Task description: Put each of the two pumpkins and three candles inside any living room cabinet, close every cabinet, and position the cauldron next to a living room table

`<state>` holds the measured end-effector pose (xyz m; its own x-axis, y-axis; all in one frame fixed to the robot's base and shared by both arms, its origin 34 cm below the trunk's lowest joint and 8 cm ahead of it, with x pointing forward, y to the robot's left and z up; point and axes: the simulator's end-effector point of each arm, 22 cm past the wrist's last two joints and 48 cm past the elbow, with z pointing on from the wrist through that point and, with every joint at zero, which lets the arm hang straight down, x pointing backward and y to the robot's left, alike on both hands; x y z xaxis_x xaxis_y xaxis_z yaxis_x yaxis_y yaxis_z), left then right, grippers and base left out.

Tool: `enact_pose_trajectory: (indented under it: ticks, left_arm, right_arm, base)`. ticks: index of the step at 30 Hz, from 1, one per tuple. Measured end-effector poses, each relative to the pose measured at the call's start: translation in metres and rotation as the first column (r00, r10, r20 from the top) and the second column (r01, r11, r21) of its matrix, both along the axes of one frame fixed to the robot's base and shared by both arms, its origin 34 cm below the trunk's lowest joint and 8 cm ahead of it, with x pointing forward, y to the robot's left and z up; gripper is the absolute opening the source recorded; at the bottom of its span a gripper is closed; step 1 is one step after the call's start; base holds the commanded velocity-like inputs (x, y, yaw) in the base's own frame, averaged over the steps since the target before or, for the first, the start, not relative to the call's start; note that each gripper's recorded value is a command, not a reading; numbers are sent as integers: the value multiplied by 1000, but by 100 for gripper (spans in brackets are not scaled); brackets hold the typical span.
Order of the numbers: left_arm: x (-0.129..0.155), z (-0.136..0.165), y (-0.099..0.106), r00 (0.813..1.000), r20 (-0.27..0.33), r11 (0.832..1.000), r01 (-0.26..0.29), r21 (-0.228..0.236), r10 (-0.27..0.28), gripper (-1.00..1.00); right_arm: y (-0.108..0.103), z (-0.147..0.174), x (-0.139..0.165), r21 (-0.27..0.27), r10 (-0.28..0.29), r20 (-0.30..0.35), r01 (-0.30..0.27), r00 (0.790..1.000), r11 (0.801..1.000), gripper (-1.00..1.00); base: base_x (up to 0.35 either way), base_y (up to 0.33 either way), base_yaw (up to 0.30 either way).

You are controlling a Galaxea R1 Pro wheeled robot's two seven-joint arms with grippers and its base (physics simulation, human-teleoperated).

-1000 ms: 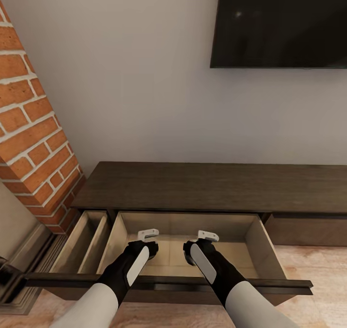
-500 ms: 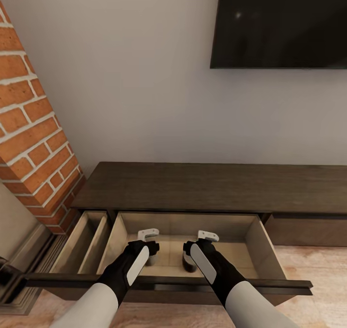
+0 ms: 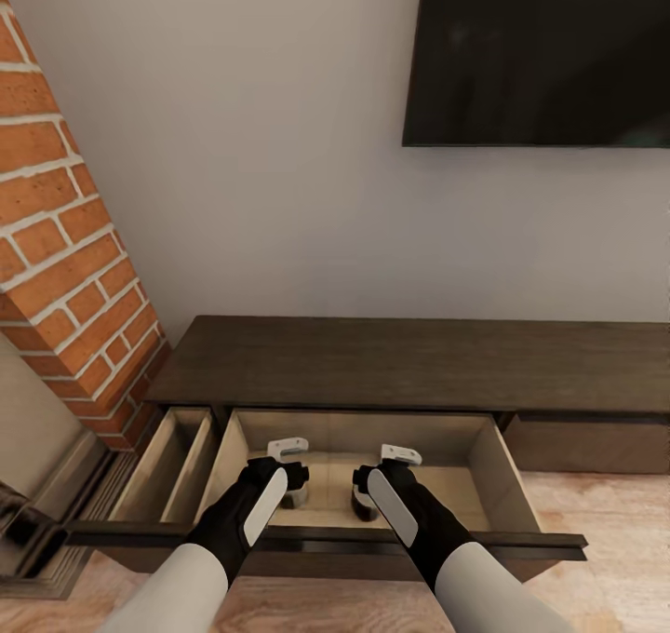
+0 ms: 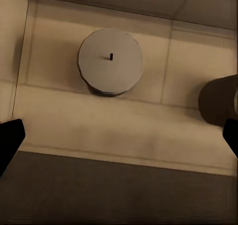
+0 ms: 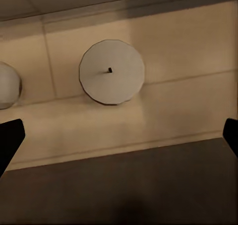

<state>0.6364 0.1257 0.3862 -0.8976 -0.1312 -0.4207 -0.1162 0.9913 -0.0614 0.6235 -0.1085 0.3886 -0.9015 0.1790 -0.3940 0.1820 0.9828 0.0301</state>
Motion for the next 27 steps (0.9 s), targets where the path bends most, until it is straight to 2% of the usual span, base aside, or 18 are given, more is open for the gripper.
enact_pose_trajectory:
  ticks: [7,14,27]
  left_arm:
    - [3,16,0,1000,-2,1000,1,-1,-1,100]
    - [6,31,0,1000,-4,1000,0,-1,0,100]
    - [12,58,0,1000,-4,1000,-1,-1,1,100]
  right_arm:
    - [0,15,3,1,3,-3,-3,1000,1000,100]
    - [1,30,6,1,4,-3,-4,1000,1000,100]
    - [2,64,16,6,2,11,-2,1000,1000,100]
  base:
    - [-18,1,0]
    - [-153,45,0]
    - [-8,2,0]
